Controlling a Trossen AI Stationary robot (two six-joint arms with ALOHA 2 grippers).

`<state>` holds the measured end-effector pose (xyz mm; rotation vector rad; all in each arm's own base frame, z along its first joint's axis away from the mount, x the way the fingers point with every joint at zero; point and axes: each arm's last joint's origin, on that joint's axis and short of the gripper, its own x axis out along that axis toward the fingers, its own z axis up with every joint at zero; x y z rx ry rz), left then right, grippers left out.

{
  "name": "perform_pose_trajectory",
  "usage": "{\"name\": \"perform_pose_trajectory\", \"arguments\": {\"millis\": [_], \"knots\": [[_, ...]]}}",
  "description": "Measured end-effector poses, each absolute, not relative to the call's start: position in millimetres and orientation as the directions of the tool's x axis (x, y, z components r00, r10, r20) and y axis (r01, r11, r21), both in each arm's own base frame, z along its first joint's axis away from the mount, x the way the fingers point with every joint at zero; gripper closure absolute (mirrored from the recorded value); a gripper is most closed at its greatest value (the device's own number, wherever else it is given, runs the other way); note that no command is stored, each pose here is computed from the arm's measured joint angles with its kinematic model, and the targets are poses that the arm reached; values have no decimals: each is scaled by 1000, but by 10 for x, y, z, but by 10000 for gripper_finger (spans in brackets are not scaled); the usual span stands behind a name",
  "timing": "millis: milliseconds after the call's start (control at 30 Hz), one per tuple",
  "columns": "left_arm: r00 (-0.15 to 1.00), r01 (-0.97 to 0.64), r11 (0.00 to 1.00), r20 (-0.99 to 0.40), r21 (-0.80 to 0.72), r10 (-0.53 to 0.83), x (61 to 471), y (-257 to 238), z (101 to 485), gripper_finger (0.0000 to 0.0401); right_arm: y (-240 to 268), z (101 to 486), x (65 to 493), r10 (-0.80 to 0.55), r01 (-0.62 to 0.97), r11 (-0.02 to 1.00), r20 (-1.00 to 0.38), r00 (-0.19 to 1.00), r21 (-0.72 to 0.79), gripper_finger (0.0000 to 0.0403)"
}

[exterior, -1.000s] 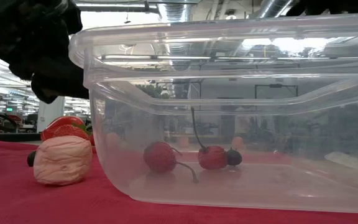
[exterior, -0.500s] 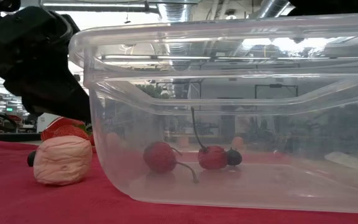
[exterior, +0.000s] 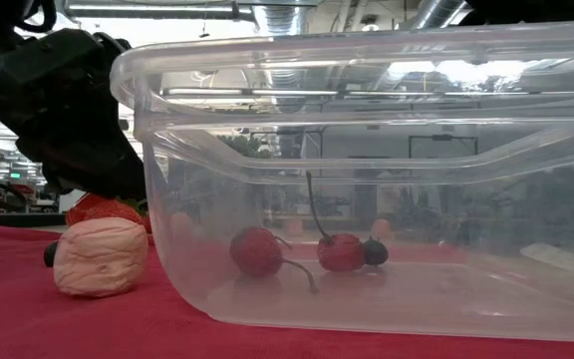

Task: Pick and placing Produce into tupperware
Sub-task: Put the bottom strawberry into the transparent bin

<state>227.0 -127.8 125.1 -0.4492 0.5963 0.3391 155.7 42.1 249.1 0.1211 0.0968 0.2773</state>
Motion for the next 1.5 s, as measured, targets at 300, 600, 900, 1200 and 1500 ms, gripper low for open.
{"name": "perform_pose_trajectory", "arguments": {"millis": [300,600,900,1200,1500], "knots": [[768,-421,862,-617,-284,172,2263,-1271,1240,276,421,2491,1557,278,-267,955,-79,957,132,326],[768,-395,885,-617,-247,171,2287,-1243,1244,356,421,2489,1557,278,-267,955,-80,957,133,326],[773,-374,907,-606,-196,187,2289,-1240,1249,399,421,2481,1557,278,-266,955,-89,956,133,326],[797,-384,911,-554,-153,243,2311,-1233,1283,401,421,2481,1557,278,-265,955,-89,956,133,326],[894,-244,962,-412,-122,175,2415,-1318,1449,401,421,2473,1556,278,-264,955,-96,956,133,326]]}}
